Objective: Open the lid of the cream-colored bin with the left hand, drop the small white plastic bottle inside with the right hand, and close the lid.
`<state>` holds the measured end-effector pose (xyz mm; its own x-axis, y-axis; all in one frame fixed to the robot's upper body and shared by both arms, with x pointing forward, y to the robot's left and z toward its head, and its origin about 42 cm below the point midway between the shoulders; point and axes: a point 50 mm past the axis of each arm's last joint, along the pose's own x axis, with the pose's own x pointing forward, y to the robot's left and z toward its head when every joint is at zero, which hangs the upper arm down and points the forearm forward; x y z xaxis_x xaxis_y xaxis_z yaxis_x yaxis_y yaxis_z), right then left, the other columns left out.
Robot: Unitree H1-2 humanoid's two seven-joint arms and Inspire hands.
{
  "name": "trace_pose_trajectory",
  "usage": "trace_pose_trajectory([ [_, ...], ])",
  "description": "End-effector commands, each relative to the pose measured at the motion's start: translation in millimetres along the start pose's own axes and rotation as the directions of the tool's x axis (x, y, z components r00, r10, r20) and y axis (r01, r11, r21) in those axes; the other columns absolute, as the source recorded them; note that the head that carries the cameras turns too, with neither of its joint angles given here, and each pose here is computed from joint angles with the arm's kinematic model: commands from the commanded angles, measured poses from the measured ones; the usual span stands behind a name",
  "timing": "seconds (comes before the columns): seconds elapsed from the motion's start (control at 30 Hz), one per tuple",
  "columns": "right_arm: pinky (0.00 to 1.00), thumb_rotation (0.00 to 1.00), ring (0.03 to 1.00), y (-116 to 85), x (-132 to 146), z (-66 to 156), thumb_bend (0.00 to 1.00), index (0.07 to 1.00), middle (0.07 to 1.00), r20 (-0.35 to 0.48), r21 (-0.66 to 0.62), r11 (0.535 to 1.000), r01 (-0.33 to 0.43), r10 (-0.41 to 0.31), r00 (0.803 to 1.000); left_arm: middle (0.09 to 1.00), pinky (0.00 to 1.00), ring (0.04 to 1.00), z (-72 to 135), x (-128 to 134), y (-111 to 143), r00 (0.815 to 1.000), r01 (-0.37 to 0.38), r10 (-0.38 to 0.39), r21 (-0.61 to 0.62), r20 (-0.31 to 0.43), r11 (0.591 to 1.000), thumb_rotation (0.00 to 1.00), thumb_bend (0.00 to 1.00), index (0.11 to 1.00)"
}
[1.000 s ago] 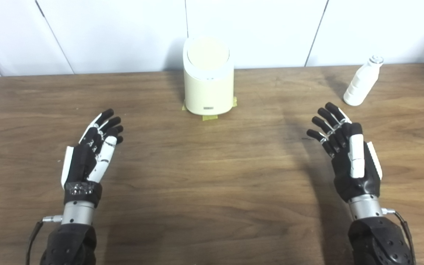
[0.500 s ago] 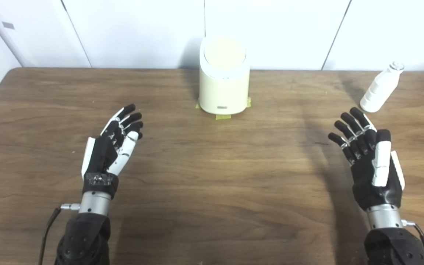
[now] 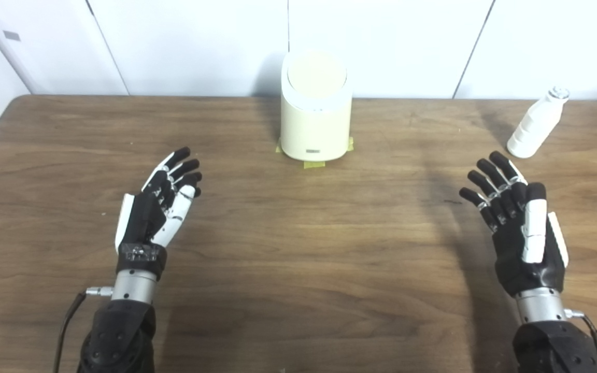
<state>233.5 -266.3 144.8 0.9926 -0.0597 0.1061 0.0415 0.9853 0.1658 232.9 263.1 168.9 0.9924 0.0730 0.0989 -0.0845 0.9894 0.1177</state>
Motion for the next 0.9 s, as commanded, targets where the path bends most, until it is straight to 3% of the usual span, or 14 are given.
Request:
trace_pose_trajectory([
  [0.0, 0.73, 0.88, 0.832, -7.7, -45.3, -16.8, 0.50, 0.845, 0.853, -0.048, -0.020, 0.999, 0.037, -0.038, 0.998, 0.838, 0.76, 0.812, -25.1, -56.2, 3.2, 0.996, -0.021, 0.023, 0.021, -0.090, 1.000, 0.51, 0.37, 0.905],
  [0.43, 0.73, 0.84, 0.829, -9.7, -52.8, -48.5, 0.50, 0.831, 0.842, -0.055, -0.003, 0.999, 0.052, -0.052, 0.997, 0.837, 0.79, 0.821, -47.1, -60.4, 6.2, 0.994, -0.043, 0.048, 0.045, -0.096, 0.998, 0.43, 0.38, 0.907],
  [0.67, 0.72, 0.79, 0.830, -11.0, -51.1, -57.1, 0.50, 0.818, 0.835, -0.062, 0.013, 0.998, 0.068, -0.067, 0.996, 0.856, 0.79, 0.837, -47.2, -53.1, 2.8, 0.995, -0.045, 0.048, 0.031, -0.088, 0.999, 0.35, 0.33, 0.922],
  [0.8, 0.70, 0.77, 0.823, -10.9, -49.4, -60.2, 0.51, 0.809, 0.827, -0.069, 0.015, 0.996, 0.083, -0.082, 0.994, 0.847, 0.79, 0.830, -42.9, -46.7, 2.3, 0.997, -0.052, 0.054, 0.040, -0.053, 0.998, 0.38, 0.38, 0.922],
  [0.87, 0.71, 0.76, 0.823, -10.7, -48.8, -62.9, 0.50, 0.810, 0.828, -0.071, 0.014, 0.996, 0.085, -0.084, 0.994, 0.843, 0.76, 0.823, -41.7, -43.0, 2.5, 0.998, -0.048, 0.050, 0.042, -0.036, 0.998, 0.42, 0.47, 0.920],
])
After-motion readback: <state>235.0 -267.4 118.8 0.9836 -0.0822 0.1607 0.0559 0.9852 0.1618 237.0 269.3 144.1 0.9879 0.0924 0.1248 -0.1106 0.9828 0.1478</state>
